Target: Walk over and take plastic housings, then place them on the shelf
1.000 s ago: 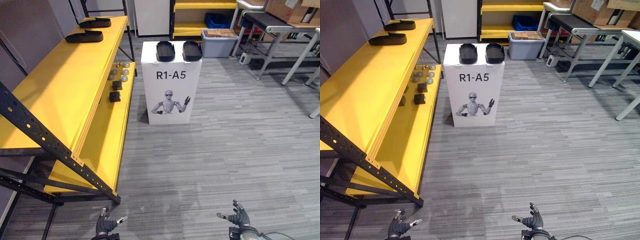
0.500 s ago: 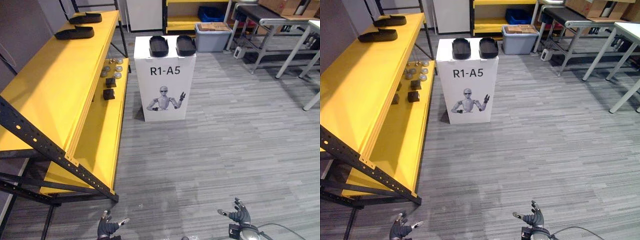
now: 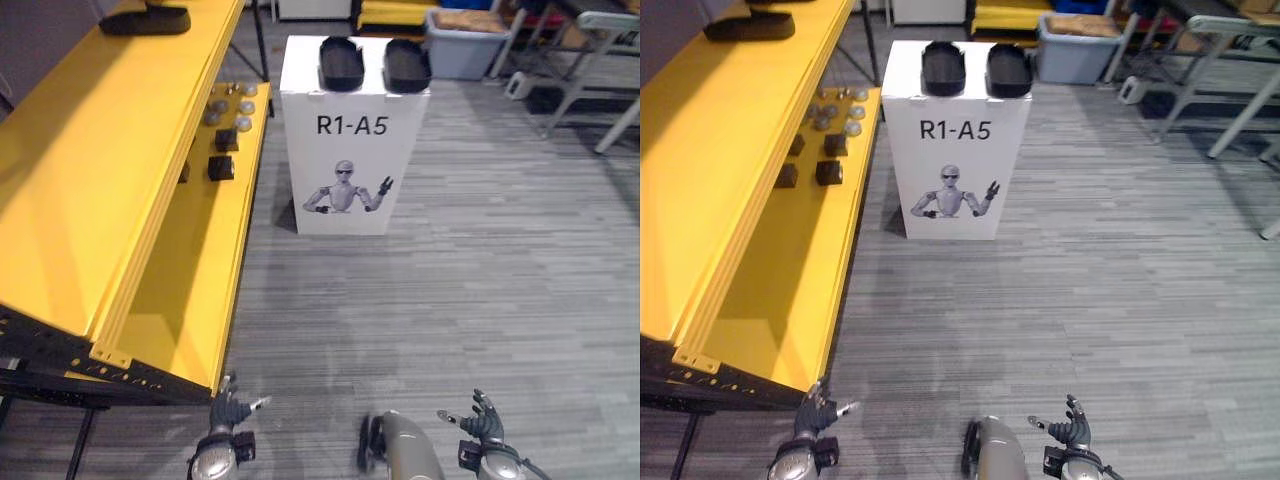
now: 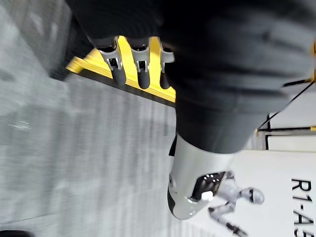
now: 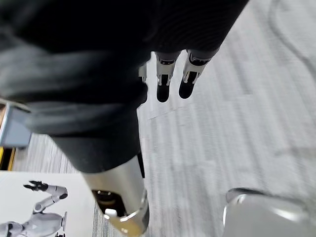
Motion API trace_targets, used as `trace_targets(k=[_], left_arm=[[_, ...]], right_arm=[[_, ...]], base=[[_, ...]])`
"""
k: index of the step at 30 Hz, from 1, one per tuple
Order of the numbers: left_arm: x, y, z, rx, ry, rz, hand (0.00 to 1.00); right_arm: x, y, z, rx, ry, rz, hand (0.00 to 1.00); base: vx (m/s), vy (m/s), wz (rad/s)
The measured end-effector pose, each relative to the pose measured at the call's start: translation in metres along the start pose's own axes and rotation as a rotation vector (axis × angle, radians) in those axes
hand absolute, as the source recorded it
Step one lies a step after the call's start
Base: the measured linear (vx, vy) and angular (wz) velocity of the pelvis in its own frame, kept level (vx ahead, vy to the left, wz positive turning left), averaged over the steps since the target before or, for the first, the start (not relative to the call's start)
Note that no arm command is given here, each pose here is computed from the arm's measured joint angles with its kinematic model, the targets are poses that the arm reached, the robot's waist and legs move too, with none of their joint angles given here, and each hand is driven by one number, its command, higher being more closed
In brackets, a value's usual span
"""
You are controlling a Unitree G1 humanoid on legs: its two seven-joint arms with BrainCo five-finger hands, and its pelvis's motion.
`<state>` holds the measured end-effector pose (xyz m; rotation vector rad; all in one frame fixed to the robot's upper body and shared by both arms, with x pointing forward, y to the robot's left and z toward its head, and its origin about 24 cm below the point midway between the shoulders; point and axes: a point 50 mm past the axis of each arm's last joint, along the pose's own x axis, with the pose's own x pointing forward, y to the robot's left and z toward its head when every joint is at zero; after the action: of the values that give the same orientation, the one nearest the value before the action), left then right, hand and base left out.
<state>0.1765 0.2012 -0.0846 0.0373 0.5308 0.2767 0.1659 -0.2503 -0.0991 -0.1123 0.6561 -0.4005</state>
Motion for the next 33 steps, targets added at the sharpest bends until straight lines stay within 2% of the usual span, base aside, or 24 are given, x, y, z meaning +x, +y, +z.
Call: trace_targets(k=[5,11,17,23,30,33], left_arm=[[-0.006,-0.015,0.003,-0.061,-0.022,-0.021,0.0],[-0.014,-0.013,-0.009,-0.08,0.017,-0.009,0.0],[-0.013,-0.016,-0.012,-0.08,0.037,-0.017,0.0],[-0.018,-0.012,-0.021,-0.03,0.066,-0.033,0.0],[-0.013,-0.004,-0.027,-0.006,0.1,-0.017,0.0],[-0.014,-0.015,-0.03,-0.046,0.125,-0.03,0.0]], right_arm=[[-0.003,0.015,0.016,0.021,-0.076,0.04,0.0],[0.003,0.031,0.03,0.08,-0.098,0.054,0.0],[0.0,0.024,0.007,0.086,-0.012,0.017,0.0],[-0.009,0.034,-0.008,0.039,0.026,0.063,0.0],[-0.011,0.033,-0.022,0.005,0.081,0.072,0.0],[-0.007,0.025,-0.019,-0.015,0.076,0.054,0.0]], base=[[0.65,-0.272,0.11],[0.46,-0.034,-0.62],[0.48,0.167,-0.43],[0.44,0.115,-0.33],[0.46,-0.144,0.17],[0.46,-0.292,0.09]])
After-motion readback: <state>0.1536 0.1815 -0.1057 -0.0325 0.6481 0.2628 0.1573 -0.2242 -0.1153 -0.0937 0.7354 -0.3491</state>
